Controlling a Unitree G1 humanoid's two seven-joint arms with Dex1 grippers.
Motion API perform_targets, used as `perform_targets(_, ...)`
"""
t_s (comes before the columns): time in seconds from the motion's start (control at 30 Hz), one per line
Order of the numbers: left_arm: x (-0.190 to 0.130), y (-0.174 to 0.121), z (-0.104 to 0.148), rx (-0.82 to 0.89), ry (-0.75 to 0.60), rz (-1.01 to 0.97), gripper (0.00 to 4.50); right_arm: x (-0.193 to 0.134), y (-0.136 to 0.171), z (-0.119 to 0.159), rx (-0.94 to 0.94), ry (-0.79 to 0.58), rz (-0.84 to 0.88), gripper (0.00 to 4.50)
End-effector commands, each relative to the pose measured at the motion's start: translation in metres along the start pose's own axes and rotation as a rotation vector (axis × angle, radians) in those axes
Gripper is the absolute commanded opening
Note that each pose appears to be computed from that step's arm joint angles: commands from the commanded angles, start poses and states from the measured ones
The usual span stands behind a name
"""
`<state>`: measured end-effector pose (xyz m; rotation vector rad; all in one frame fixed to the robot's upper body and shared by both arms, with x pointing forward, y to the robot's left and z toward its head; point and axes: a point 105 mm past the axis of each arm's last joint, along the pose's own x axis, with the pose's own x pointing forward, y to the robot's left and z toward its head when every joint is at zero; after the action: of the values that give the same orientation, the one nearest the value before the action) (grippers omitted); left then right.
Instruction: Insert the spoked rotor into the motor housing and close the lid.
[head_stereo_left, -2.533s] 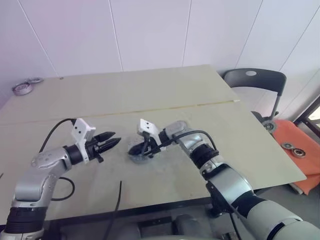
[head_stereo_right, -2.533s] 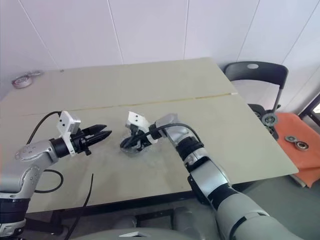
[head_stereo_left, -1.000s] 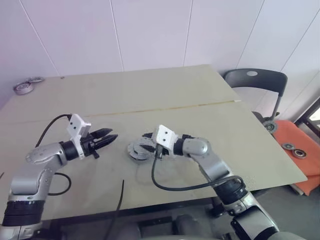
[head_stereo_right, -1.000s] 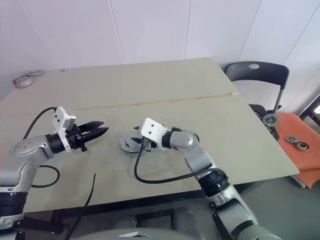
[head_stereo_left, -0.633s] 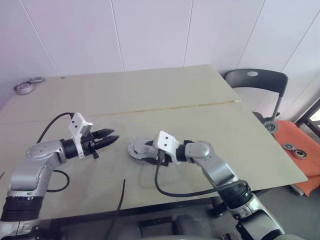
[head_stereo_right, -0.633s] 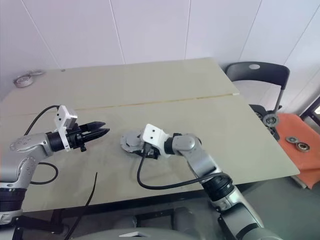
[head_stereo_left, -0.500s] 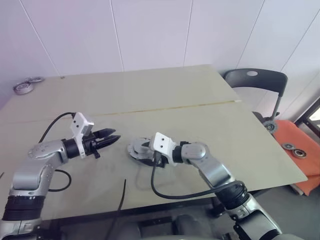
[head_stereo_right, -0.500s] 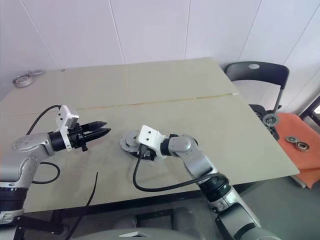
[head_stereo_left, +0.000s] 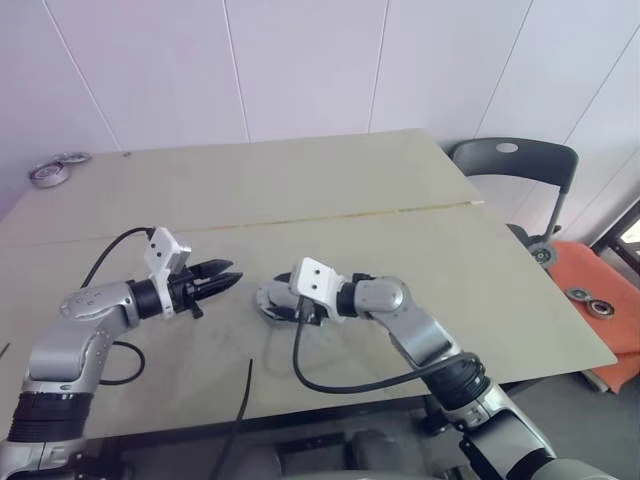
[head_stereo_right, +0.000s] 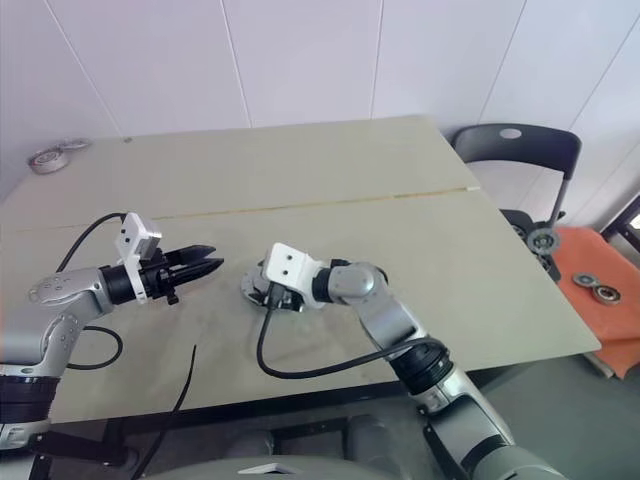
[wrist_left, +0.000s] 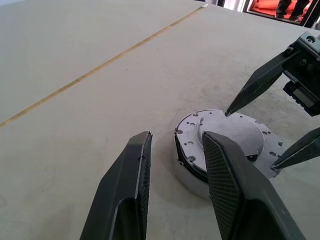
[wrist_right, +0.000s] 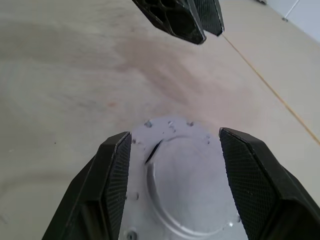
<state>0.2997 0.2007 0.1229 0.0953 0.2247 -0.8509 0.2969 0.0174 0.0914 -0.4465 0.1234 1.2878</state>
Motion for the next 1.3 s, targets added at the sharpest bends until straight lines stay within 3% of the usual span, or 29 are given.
perform_targets(0.03, 0.001, 0.003, 0.012, 0.040, -0.028, -0.004, 1.70, -0.023, 0.005, 0.020, 0.182, -0.076, 0.179, 2.93)
perform_targets(0.2, 0.001, 0.004, 0.012, 0.041, -0.022, -0.017, 1.70, -0.062, 0.026, 0.024, 0.291, -0.049, 0.483, 2.93)
perform_targets(0.4, 0.001, 0.004, 0.012, 0.042, -0.019, -0.018, 1.70, -0.057, 0.056, 0.025, 0.536, -0.013, 0.652, 2.93)
perform_targets(0.57, 0.000, 0.002, 0.010, 0.035, -0.017, -0.015, 1.70, -0.020, 0.068, 0.026, 0.731, -0.019, 0.658, 2.93)
perform_targets(0.83, -0.005, 0.000, 0.009, 0.032, -0.016, 0.007, 1.70, 0.023, 0.061, 0.010, 0.608, 0.015, 0.500, 2.93)
perform_targets(1.03, -0.008, -0.002, 0.008, 0.027, -0.022, 0.028, 1.70, 0.061, 0.045, -0.009, 0.645, 0.053, 0.302, 2.93)
perform_targets(1.3, -0.012, -0.001, 0.007, 0.025, -0.021, 0.042, 1.70, 0.052, 0.052, -0.011, 0.554, 0.066, 0.338, 2.93)
